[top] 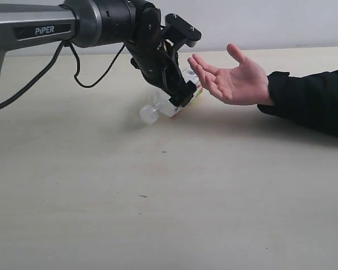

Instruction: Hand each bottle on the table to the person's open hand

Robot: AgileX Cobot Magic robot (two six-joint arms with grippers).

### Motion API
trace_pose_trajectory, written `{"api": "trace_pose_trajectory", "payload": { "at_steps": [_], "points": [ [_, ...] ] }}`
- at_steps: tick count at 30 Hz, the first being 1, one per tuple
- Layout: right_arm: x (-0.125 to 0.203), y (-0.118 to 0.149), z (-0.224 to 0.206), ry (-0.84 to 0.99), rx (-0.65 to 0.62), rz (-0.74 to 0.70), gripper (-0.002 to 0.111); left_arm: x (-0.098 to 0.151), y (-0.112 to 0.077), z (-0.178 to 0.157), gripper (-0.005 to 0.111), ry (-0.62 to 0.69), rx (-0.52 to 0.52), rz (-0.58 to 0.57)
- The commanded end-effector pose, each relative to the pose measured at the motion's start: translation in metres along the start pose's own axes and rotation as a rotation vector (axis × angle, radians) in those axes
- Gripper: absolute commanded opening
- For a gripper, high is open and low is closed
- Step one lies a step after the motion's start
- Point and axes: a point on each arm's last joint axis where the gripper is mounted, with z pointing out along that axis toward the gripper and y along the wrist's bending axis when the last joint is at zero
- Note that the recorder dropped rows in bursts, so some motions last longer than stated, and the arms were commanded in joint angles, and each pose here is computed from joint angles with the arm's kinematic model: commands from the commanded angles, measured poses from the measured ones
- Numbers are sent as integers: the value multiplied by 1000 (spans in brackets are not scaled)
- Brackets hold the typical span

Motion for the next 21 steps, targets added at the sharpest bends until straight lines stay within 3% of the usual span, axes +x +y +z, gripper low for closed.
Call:
{"api": "trace_pose_trajectory", "payload": {
  "at_steps": [1,13,21],
  "points": [
    [0,-1,0,-13,9,-8,0,1,-2,11,99,1,1,7],
    [0,-1,0,-13,9,-8,0,-2,0,19,99,-60,-18,10],
    [0,-1,0,-13,9,-8,0,8,0,39,99,-24,-14,8]
  ]
}}
